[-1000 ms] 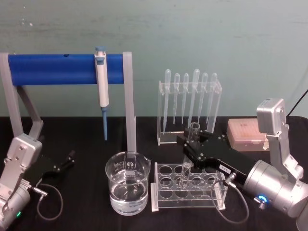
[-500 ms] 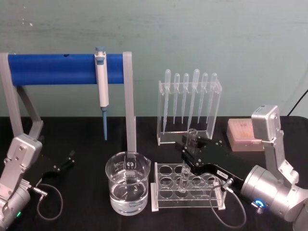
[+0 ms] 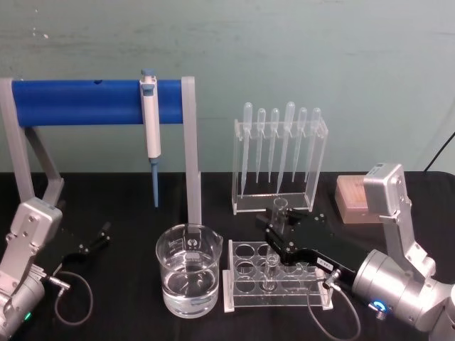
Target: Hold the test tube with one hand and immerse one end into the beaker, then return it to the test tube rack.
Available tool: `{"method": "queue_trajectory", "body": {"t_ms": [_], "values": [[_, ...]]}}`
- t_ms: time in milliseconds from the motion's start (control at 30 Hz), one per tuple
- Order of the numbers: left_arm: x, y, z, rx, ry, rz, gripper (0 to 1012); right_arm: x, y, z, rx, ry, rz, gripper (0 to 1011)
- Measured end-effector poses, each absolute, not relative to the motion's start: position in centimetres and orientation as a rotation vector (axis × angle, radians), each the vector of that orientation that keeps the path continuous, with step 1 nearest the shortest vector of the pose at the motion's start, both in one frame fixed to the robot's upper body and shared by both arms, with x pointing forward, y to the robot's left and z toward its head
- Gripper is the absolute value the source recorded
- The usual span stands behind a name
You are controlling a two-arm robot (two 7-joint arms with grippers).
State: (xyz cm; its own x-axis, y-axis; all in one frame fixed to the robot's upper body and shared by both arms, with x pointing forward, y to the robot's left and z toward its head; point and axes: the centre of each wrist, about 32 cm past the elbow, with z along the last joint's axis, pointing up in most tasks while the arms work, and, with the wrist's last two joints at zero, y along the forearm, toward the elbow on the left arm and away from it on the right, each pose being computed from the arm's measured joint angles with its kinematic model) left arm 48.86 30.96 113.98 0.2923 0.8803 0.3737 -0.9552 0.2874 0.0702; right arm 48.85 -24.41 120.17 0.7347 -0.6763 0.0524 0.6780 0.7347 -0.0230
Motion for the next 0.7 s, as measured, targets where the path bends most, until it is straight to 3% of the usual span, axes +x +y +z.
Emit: {"method": "queue_trajectory", "body": {"t_ms": [700], "values": [[48.86, 30.96, 113.98, 0.304, -0.285, 1.248, 1000, 48.8, -24.33, 119.24, -0.065, -0.036, -0.738, 224]]}}
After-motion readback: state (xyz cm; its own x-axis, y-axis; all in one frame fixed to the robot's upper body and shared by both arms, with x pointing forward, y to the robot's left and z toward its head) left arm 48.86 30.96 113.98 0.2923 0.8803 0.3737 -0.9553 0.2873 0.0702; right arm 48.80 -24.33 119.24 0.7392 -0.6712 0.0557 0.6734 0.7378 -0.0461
